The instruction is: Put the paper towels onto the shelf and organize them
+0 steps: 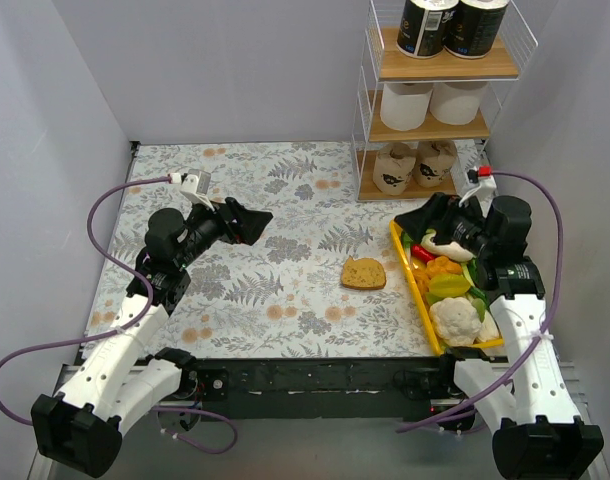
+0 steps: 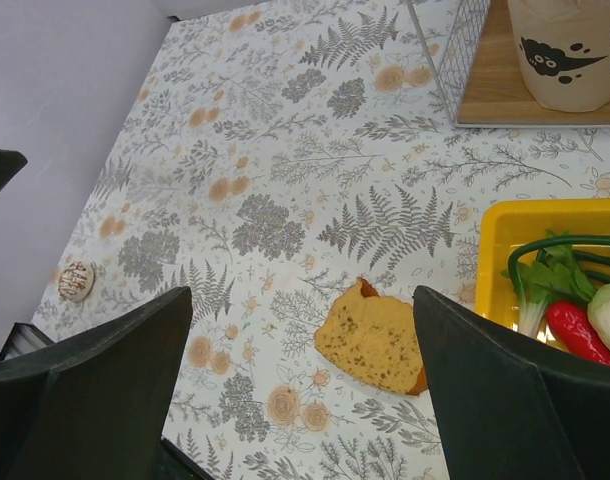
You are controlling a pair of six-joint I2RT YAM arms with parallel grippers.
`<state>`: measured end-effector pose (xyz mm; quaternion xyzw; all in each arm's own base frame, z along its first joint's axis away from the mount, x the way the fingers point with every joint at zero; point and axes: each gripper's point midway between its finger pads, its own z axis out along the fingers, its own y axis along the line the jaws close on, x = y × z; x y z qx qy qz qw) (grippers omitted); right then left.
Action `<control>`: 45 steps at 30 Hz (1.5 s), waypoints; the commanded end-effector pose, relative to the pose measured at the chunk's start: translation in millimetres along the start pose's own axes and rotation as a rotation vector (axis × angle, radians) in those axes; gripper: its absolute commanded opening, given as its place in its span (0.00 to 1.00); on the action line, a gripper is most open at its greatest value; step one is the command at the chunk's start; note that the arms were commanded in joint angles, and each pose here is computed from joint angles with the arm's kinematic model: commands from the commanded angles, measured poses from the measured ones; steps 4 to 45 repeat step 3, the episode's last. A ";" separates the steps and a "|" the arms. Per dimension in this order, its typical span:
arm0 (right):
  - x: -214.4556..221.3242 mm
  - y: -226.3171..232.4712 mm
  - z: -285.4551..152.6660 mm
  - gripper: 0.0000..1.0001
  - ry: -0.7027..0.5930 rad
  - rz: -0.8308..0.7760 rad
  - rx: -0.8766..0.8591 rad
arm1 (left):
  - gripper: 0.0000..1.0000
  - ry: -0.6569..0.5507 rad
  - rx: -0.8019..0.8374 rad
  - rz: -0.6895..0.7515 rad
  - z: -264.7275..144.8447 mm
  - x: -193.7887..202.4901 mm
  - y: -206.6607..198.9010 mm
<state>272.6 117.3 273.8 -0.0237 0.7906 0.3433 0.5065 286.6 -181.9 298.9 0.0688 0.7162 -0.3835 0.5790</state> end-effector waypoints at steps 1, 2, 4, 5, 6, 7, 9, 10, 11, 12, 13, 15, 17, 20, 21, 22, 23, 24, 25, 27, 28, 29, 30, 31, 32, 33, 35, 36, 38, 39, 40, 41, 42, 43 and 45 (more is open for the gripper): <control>-7.7 10.4 1.7 0.98 -0.031 -0.030 -0.054 | 0.98 -0.014 0.016 0.019 -2.7 -3.2 -4.1; -7.8 9.9 1.6 0.98 -0.034 -0.032 -0.052 | 0.98 -0.013 0.018 0.021 -2.7 -3.1 -4.3; -8.7 9.6 1.1 0.99 -0.038 -0.034 -0.047 | 0.98 -0.013 0.016 0.020 -2.4 -2.8 -3.8; -8.7 9.6 1.1 0.99 -0.038 -0.034 -0.047 | 0.98 -0.013 0.016 0.020 -2.4 -2.8 -3.8; -8.7 9.6 1.1 0.99 -0.038 -0.034 -0.047 | 0.98 -0.013 0.016 0.020 -2.4 -2.8 -3.8; -8.7 9.6 1.1 0.99 -0.038 -0.034 -0.047 | 0.98 -0.013 0.016 0.020 -2.4 -2.8 -3.8; -8.7 9.6 1.1 0.99 -0.038 -0.034 -0.047 | 0.98 -0.013 0.016 0.020 -2.4 -2.8 -3.8; -8.7 9.6 1.1 0.99 -0.038 -0.034 -0.047 | 0.98 -0.013 0.016 0.020 -2.4 -2.8 -3.8; -8.7 9.6 1.1 0.99 -0.038 -0.034 -0.047 | 0.98 -0.013 0.016 0.020 -2.4 -2.8 -3.8; -8.7 9.6 1.1 0.99 -0.038 -0.034 -0.047 | 0.98 -0.013 0.016 0.020 -2.4 -2.8 -3.8; -8.7 9.6 1.1 0.99 -0.038 -0.034 -0.047 | 0.98 -0.013 0.016 0.020 -2.4 -2.8 -3.8; -8.7 9.6 1.1 0.99 -0.038 -0.034 -0.047 | 0.98 -0.013 0.016 0.020 -2.4 -2.8 -3.8; -8.7 9.6 1.1 0.99 -0.038 -0.034 -0.047 | 0.98 -0.013 0.016 0.020 -2.4 -2.8 -3.8; -8.7 9.6 1.1 0.99 -0.038 -0.034 -0.047 | 0.98 -0.013 0.016 0.020 -2.4 -2.8 -3.8; -8.7 9.6 1.1 0.99 -0.038 -0.034 -0.047 | 0.98 -0.013 0.016 0.020 -2.4 -2.8 -3.8; -8.7 9.6 1.1 0.99 -0.038 -0.034 -0.047 | 0.98 -0.013 0.016 0.020 -2.4 -2.8 -3.8; -8.7 9.6 1.1 0.99 -0.038 -0.034 -0.047 | 0.98 -0.013 0.016 0.020 -2.4 -2.8 -3.8; -8.7 9.6 1.1 0.99 -0.038 -0.034 -0.047 | 0.98 -0.013 0.016 0.020 -2.4 -2.8 -3.8; -8.7 9.6 1.1 0.99 -0.038 -0.034 -0.047 | 0.98 -0.013 0.016 0.020 -2.4 -2.8 -3.8; -8.7 9.6 1.1 0.99 -0.038 -0.034 -0.047 | 0.98 -0.013 0.016 0.020 -2.4 -2.8 -3.8; -8.7 9.6 1.1 0.99 -0.038 -0.034 -0.047 | 0.98 -0.013 0.016 0.020 -2.4 -2.8 -3.8; -8.7 9.6 1.1 0.99 -0.038 -0.034 -0.047 | 0.98 -0.013 0.016 0.020 -2.4 -2.8 -3.8; -8.7 9.6 1.1 0.99 -0.038 -0.034 -0.047 | 0.98 -0.013 0.016 0.020 -2.4 -2.8 -3.8; -8.7 9.6 1.1 0.99 -0.038 -0.034 -0.047 | 0.98 -0.013 0.016 0.020 -2.4 -2.8 -3.8; -8.7 9.6 1.1 0.99 -0.038 -0.034 -0.047 | 0.98 -0.013 0.016 0.020 -2.4 -2.8 -3.8; -8.7 9.6 1.1 0.99 -0.038 -0.034 -0.047 | 0.98 -0.013 0.016 0.020 -2.4 -2.8 -3.8; -8.7 9.6 1.1 0.99 -0.038 -0.034 -0.047 | 0.98 -0.013 0.016 0.020 -2.4 -2.8 -3.8; -8.7 9.6 1.1 0.99 -0.038 -0.034 -0.047 | 0.98 -0.013 0.016 0.020 -2.4 -2.8 -3.8; -8.7 9.6 1.1 0.99 -0.038 -0.034 -0.047 | 0.98 -0.013 0.016 0.020 -2.4 -2.8 -3.8; -8.7 9.6 1.1 0.99 -0.038 -0.034 -0.047 | 0.98 -0.013 0.016 0.020 -2.4 -2.8 -3.8; -8.7 9.6 1.1 0.99 -0.038 -0.034 -0.047 | 0.98 -0.013 0.016 0.020 -2.4 -2.8 -3.8; -8.7 9.6 1.1 0.99 -0.038 -0.034 -0.047 | 0.98 -0.013 0.016 0.020 -2.4 -2.8 -3.8; -8.7 9.6 1.1 0.99 -0.038 -0.034 -0.047 | 0.98 -0.013 0.016 0.020 -2.4 -2.8 -3.8; -8.7 9.6 1.1 0.99 -0.038 -0.034 -0.047 | 0.98 -0.013 0.016 0.020 -2.4 -2.8 -3.8; -8.7 9.6 1.1 0.99 -0.038 -0.034 -0.047 | 0.98 -0.013 0.016 0.020 -2.4 -2.8 -3.8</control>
